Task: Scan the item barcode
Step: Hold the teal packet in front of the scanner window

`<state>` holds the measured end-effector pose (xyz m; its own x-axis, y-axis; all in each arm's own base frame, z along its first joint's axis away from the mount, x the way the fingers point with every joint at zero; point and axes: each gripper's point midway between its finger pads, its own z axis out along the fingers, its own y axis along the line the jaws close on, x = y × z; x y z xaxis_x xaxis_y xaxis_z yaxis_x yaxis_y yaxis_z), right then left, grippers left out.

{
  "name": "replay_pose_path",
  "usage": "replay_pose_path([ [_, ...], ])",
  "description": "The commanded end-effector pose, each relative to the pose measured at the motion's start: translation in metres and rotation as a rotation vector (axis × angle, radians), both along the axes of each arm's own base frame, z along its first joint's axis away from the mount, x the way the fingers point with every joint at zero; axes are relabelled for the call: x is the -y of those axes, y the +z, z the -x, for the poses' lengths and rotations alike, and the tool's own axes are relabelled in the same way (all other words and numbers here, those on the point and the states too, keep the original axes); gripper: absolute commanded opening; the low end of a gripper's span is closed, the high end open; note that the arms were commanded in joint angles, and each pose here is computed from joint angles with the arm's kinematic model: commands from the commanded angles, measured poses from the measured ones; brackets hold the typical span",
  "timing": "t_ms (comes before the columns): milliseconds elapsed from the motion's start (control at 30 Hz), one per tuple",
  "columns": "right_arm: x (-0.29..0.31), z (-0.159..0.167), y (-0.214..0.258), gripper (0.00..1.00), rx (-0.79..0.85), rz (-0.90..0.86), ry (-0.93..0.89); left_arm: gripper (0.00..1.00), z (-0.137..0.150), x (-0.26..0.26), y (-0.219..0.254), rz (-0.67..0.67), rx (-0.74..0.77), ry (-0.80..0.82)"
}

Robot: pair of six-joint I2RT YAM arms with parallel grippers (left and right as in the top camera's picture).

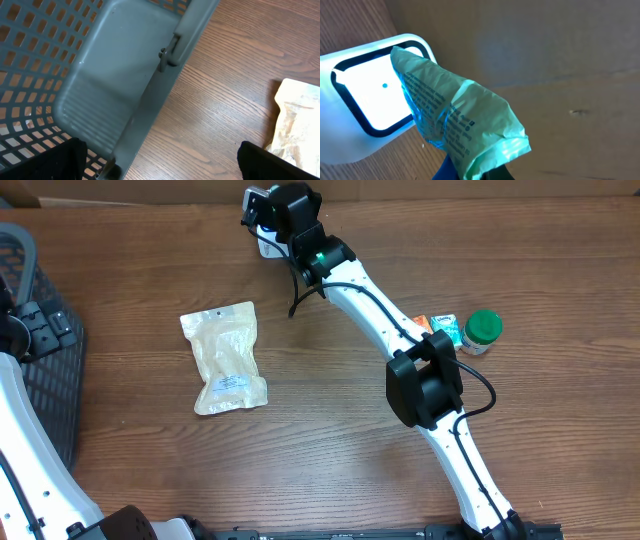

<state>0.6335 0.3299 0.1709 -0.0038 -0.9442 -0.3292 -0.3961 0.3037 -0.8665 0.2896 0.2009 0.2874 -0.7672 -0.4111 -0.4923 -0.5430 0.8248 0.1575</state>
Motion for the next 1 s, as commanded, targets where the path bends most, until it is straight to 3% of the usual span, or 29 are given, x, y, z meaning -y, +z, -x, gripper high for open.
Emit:
replay_pose_path([
  [0, 0.000, -0.004, 0.011, 0.04, 0.031, 0.003, 0.017, 1.00, -0.001, -0.001, 0.006, -0.013, 0.010, -0.011],
  [233, 0.000, -0.005, 0.014, 0.04, 0.075, 0.241, 0.108, 1.00, -0.001, -0.001, 0.006, -0.013, 0.010, -0.011],
  [667, -0.005, -0.012, 0.038, 0.08, 0.173, 0.187, 0.104, 1.00, -0.001, -0.001, 0.006, -0.013, 0.010, -0.011],
  [867, -0.005, -0.011, 0.043, 0.04, 0.177, 0.179, 0.101, 0.99, -0.001, -0.001, 0.006, -0.013, 0.010, -0.011],
  [967, -0.002, -0.005, 0.068, 0.04, 0.170, 0.043, 0.063, 0.99, -0.001, -0.002, 0.006, -0.014, 0.010, -0.011],
])
